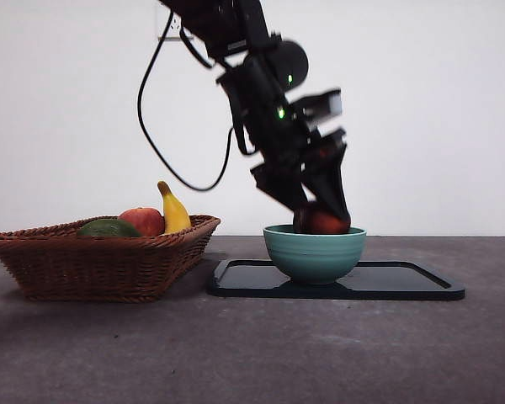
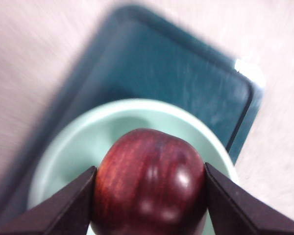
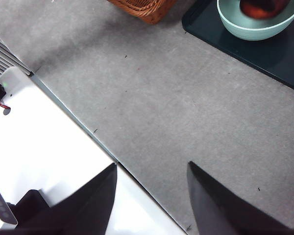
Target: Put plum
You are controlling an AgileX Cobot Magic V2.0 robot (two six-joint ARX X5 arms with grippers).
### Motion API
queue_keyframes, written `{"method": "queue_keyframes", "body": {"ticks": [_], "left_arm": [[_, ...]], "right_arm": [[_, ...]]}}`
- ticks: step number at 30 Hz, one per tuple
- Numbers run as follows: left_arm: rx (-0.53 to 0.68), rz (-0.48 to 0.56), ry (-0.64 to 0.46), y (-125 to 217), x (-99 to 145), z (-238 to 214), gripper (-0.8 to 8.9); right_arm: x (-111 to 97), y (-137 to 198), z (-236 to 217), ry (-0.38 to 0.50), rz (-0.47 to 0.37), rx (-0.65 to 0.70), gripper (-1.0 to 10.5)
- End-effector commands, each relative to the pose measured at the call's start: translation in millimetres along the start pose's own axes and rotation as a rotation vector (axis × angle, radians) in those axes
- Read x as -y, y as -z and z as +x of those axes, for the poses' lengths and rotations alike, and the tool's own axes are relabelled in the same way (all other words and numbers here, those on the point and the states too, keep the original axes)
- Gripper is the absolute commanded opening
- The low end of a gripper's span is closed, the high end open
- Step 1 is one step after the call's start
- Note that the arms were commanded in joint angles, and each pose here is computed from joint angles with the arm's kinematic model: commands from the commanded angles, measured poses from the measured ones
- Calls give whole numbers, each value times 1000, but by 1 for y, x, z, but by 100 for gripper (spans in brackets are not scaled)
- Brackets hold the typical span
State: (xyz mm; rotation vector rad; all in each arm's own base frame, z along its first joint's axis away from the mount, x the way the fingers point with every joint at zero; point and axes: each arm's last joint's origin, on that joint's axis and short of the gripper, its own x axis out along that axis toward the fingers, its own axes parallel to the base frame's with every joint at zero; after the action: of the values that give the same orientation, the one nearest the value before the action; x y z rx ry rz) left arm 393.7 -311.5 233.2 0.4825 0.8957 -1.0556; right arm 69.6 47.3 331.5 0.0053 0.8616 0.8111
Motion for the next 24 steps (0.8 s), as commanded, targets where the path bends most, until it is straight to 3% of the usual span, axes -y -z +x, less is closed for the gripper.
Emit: {"method": "queue_keyframes", "body": {"ticks": [1,14,24], "left_arm": [[19,-9,-11,-11,-2,-15,213],[121,-108,51,-24,-18,-115,173],[136,-155,-25,2,-24,-212,173]], "right_arm": [[-1,-2,0,-7,-17,2,229],[-1,-1,0,-7,-15,-3,229],[-1,-1,0,-7,-16,-2,229]]}}
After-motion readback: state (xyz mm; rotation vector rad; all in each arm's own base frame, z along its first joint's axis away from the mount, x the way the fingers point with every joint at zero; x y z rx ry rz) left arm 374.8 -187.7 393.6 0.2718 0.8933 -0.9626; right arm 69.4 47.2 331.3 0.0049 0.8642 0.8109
